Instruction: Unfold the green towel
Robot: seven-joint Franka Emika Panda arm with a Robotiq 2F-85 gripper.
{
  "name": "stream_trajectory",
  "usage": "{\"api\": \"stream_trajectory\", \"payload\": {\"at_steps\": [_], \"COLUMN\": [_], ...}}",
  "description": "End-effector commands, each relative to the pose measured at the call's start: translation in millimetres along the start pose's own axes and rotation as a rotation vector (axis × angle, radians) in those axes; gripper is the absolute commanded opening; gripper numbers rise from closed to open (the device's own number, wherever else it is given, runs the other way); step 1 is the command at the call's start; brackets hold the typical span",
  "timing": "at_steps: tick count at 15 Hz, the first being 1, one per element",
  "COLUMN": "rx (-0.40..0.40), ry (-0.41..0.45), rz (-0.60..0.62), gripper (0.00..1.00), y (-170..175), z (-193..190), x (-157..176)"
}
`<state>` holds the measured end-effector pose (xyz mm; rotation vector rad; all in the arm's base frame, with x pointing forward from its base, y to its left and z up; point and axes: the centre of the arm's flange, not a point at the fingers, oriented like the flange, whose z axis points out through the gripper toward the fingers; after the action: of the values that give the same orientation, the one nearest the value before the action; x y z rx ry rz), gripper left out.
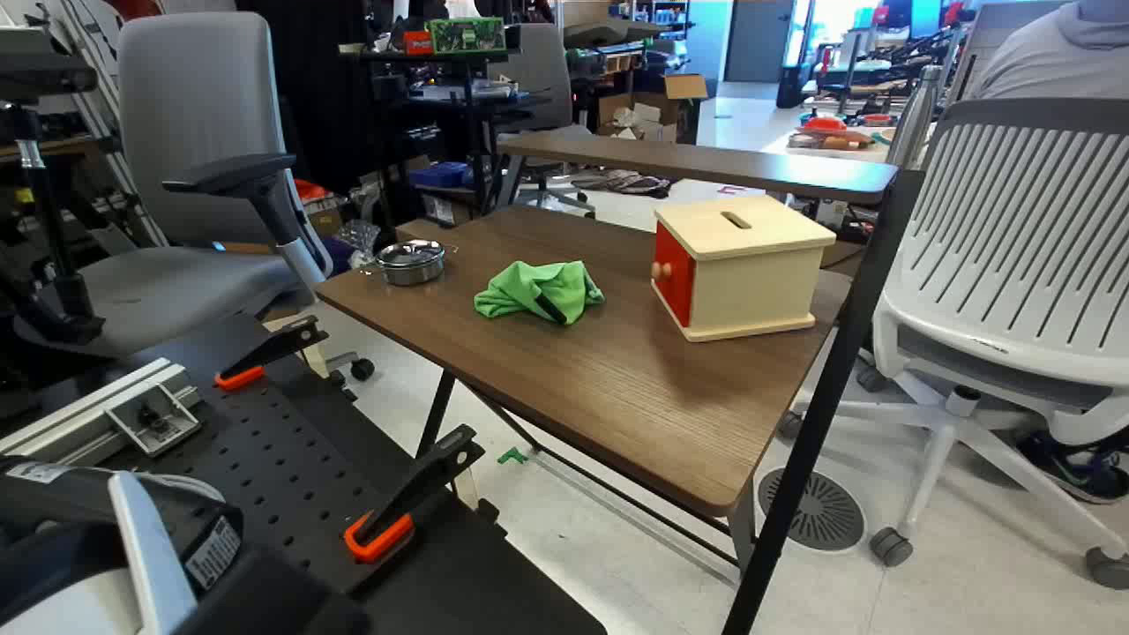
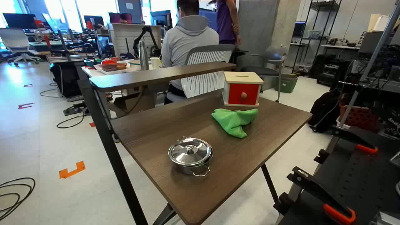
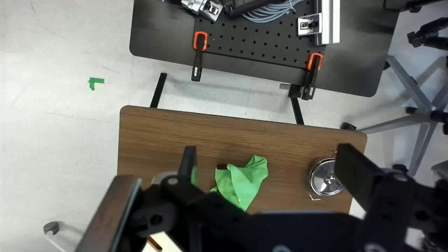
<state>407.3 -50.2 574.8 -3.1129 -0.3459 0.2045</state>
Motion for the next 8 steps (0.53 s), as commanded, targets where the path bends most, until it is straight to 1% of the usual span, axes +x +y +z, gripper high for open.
{"api": "stream_trajectory", "payload": {"at_steps": [1, 6, 7, 8], "rx": [0.000, 0.000, 0.003, 0.026], "ry": [0.000, 0.000, 0.034, 0.072], "rz": [0.000, 0.000, 0.019, 0.030], "gripper": [1.00, 1.00, 1.00, 1.00], "y": [0, 0, -1, -5], "z": [0, 0, 7, 17], "x": [0, 0, 4, 13]}}
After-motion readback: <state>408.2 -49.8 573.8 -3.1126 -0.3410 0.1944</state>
